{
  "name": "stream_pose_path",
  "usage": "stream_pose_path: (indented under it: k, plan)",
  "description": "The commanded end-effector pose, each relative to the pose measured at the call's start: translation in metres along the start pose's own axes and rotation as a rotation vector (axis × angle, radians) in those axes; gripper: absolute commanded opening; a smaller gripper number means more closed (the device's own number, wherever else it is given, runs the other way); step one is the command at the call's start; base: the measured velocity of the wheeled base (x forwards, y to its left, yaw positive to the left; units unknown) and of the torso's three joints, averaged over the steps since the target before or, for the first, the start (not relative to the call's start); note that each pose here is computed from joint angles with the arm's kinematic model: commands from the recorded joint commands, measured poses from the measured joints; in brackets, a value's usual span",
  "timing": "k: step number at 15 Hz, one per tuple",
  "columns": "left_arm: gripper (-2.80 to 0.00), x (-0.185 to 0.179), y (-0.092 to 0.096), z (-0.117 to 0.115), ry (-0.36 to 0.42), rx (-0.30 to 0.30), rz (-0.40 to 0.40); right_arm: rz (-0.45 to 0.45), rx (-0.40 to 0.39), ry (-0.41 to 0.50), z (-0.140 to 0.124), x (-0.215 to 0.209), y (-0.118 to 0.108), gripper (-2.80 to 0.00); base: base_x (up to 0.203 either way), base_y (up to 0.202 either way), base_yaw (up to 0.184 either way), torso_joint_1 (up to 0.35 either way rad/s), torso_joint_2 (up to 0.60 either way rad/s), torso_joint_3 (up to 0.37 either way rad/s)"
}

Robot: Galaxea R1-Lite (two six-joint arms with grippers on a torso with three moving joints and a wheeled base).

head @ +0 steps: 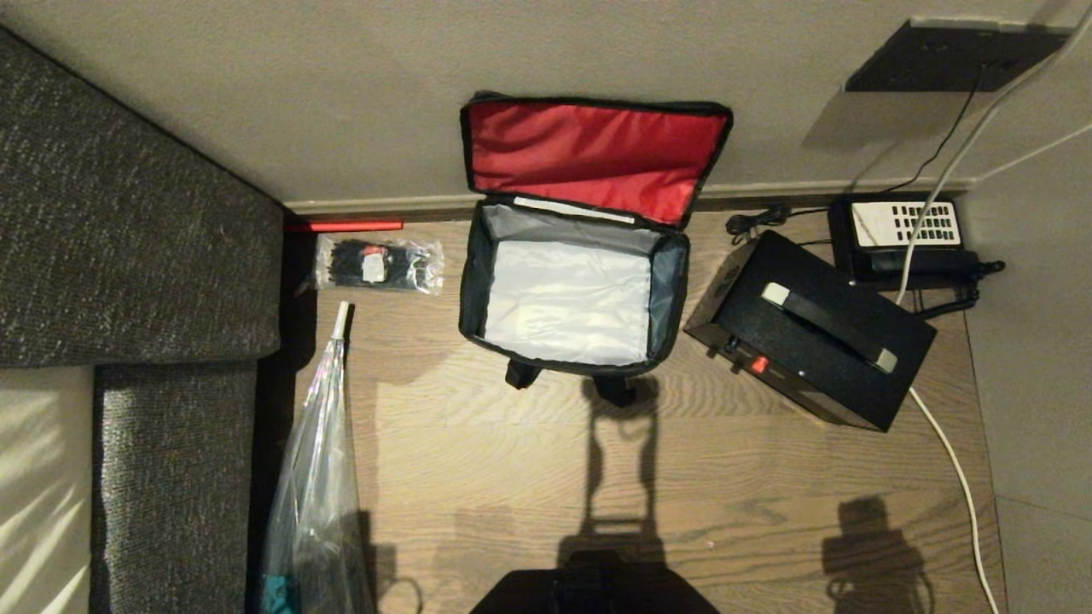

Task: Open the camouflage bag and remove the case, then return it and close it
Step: Grip the handle again

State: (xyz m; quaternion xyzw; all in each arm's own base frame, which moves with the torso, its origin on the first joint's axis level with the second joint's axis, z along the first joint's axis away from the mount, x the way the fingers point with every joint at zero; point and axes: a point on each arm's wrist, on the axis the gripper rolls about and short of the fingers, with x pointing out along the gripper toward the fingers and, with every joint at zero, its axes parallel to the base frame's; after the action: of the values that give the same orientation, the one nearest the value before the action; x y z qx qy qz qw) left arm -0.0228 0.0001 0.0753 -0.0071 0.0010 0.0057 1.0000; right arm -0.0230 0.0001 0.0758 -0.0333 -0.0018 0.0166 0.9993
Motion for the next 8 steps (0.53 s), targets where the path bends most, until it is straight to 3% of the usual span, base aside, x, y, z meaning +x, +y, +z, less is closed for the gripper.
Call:
stream_pose_path:
  k: [1, 8]
  plan:
    - [-2.8, 0.0001, 0.0, -0.0009, 0.001, -0.001, 0.001, 0.001, -0.001, -0.001, 0.0001, 0.0, 0.0, -2.8, 0.0, 0.0, 0.0, 0.0, 0.0, 0.0]
    - [-2.8, 0.0001, 0.0, -0.0009, 0.001, 0.0, 0.001, 0.0, -0.001, 0.001, -0.0003, 0.0001, 0.0, -2.8, 0.0, 0.0, 0.0, 0.0, 0.0, 0.0]
